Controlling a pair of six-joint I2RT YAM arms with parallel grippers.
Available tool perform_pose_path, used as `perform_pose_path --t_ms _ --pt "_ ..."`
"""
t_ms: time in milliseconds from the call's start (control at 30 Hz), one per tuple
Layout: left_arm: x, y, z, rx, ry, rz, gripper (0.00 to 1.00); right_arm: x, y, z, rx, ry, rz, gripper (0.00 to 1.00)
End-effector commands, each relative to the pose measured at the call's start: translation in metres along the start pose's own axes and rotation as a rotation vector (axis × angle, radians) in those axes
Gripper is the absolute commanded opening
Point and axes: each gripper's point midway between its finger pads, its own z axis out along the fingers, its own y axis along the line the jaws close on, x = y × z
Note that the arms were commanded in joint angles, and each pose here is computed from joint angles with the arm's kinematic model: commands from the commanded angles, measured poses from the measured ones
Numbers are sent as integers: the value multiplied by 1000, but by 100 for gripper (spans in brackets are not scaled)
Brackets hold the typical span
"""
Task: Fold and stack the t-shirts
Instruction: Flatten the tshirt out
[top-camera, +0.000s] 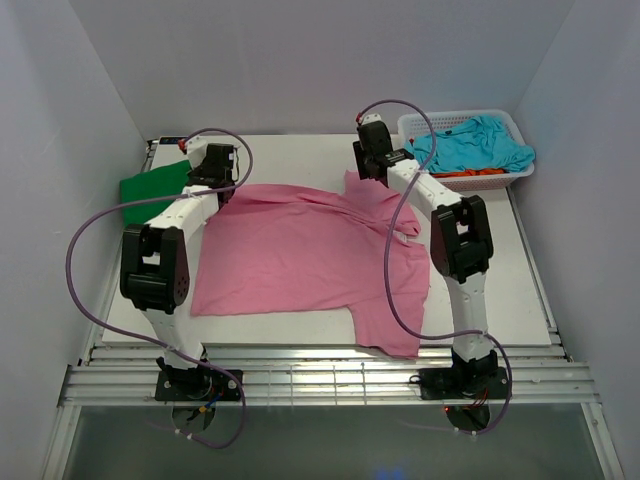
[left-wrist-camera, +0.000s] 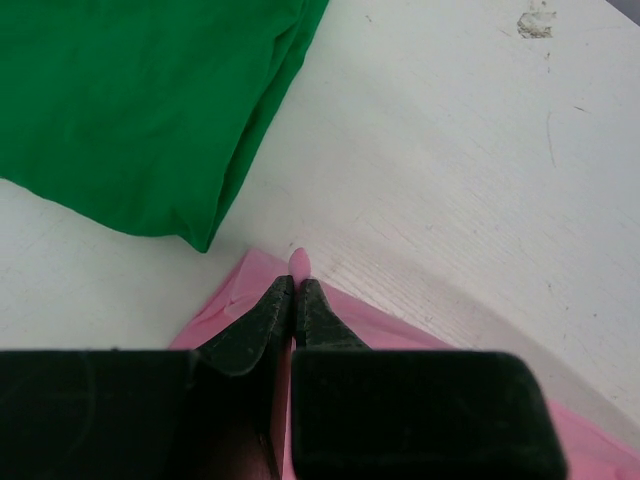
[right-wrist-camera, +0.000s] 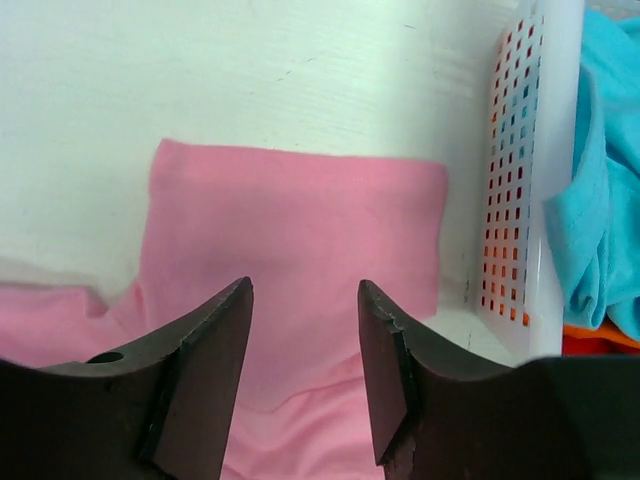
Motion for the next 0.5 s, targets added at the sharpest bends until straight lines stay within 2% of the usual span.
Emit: perform_pose_path --t_ms 0,267,467 --pt "-25 15 -18 -31 -57 -43 0 17 -14 23 57 62 -27 53" --pt "-28 41 -23 -95 -62 -71 0 36 -27 61 88 108 -11 54" --pt "-28 57 -22 -117 -54 -94 0 31 -39 74 116 95 6 54"
